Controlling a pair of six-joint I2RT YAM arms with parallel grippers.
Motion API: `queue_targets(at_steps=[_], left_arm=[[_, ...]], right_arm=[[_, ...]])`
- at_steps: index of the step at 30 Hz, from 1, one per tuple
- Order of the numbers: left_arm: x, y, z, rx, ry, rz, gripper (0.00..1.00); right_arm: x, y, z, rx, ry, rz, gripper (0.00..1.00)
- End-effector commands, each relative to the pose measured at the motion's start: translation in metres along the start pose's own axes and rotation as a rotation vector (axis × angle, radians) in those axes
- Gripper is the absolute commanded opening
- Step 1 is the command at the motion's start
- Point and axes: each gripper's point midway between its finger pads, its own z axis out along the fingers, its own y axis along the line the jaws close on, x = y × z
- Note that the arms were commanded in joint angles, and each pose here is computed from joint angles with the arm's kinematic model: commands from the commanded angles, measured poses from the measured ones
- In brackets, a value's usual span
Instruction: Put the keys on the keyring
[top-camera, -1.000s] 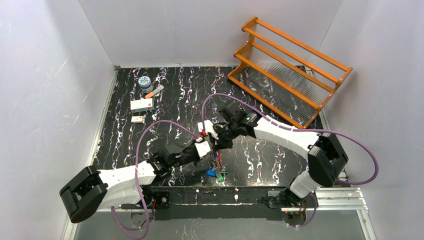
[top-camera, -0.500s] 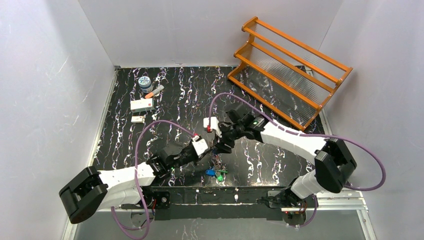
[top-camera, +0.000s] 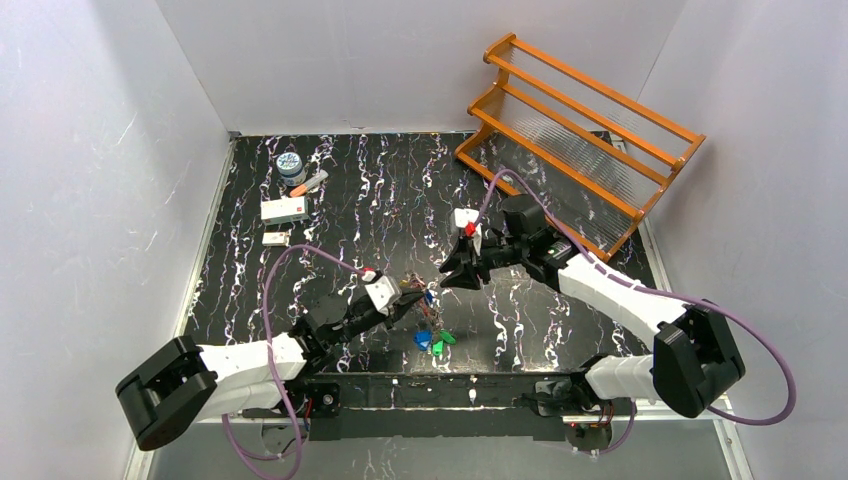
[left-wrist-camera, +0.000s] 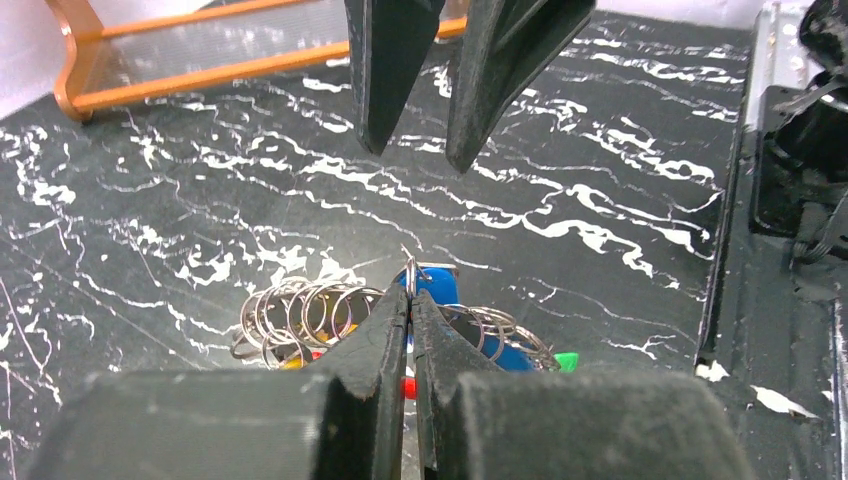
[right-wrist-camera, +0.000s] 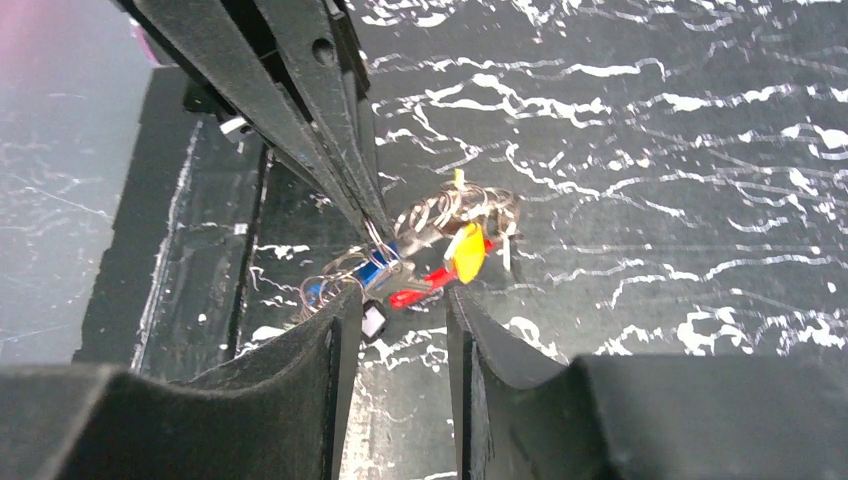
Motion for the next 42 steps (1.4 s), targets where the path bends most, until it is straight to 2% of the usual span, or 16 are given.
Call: queue_targets(at_steps=[1,10,18,25,28,34,42], left_arm=[[-0.048,-0.005,-0.003,0.031,-0.197,0.037,0.0],[-0.053,-0.015,-0.001,0.089,-0.218,0.043,0.0],[-0.055,-0.014,0.0,0.087,-0.222,0.044,0.0],[-0.055,-0.014,0.0,0.088,-0.222,0.043,0.0],[-0.054,-0.014,0.0,0.085,-0.221,0.041,0.0],[-0.055,-0.012,0.0,0.077,-0.223,0.039,0.0],[-0.056,-0.01,-0.002,0.06,-0.228,0.037,0.0]], right_arm=[[-0.032,0.017,-0.002,-0.103,-0.128,-0.091,0.44],[-0.036,0.022,0.002,-0.183,-0.15,-0.087,0.43],[-0.022,0.02,0.009,-0.215,-0.12,-0.061,0.38],[-0.021,0.019,0.009,-0.214,-0.12,-0.068,0.22],[-0.021,0.02,0.01,-0.222,-0.122,-0.069,0.19],[-0.02,0.023,0.009,-0.238,-0.123,-0.066,0.03],[-0.012,0.02,0.009,-0.208,-0.095,-0.05,0.01]])
